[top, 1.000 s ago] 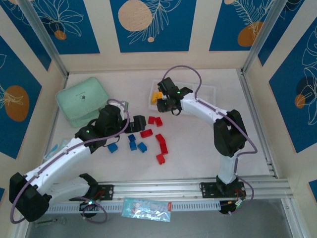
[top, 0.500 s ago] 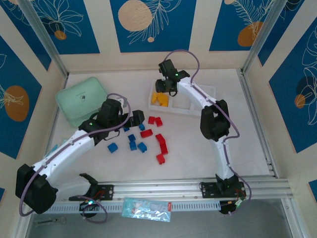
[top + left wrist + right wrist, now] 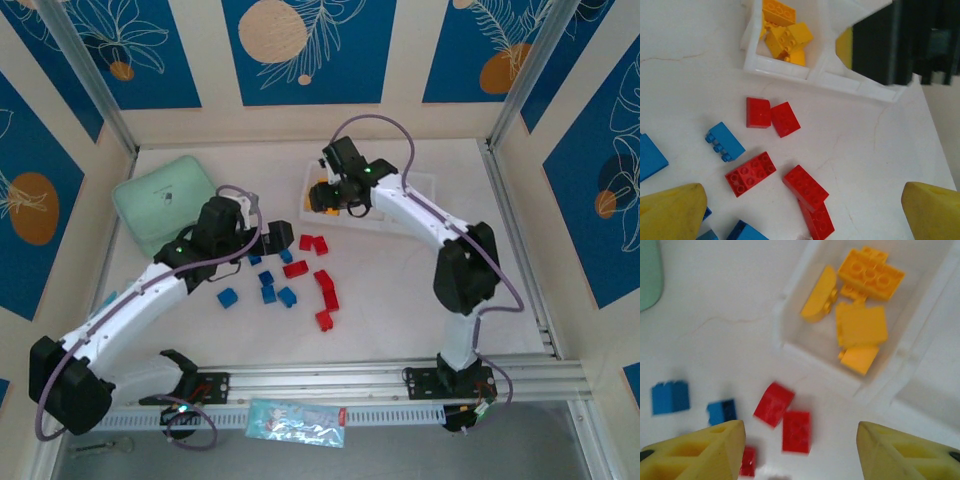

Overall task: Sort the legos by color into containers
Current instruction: Pick up the lego from the center of the table.

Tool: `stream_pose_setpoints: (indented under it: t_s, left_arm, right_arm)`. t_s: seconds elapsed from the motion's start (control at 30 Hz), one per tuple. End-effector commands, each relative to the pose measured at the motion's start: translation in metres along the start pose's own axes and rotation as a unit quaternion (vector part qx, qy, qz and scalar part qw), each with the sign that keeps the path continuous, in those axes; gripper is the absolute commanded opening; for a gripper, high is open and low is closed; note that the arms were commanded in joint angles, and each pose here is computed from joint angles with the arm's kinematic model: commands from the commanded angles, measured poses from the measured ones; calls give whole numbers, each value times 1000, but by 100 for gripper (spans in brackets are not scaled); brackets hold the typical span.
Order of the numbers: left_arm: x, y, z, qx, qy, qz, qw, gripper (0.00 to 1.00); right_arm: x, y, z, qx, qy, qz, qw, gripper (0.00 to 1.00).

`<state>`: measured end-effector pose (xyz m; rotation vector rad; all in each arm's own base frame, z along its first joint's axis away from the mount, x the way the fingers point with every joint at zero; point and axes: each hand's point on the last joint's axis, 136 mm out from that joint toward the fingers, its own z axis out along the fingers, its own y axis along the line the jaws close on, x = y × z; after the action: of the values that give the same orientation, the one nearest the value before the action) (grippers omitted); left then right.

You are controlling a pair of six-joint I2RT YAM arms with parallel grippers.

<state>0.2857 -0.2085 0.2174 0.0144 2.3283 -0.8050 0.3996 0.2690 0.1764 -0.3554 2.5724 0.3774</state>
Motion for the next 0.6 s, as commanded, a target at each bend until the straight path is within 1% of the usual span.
stream_pose_setpoints:
  t_s: [0.0,0.23,0.4,0.5,0.57]
  left_arm:
    - [16,3,-3,6,23,-1,1000,99]
    - [39,12,1,6,25,-16,1000,99]
    - [50,8,2,12,22,-20,999,99]
    - [54,14,1,0,13,-20,1000,99]
    - [56,19,1,-6,5,-23,1000,99]
  right_arm:
    - [25,-3,-11,-16,22,31,999,62]
    - [84,0,-15,-32,57,39,997,67]
    - [124,16,-11,-48,87,32,995,71]
    - [141,26,-8,-56,90,23,994,73]
    - [148,27,-3,-43,91,20,995,74]
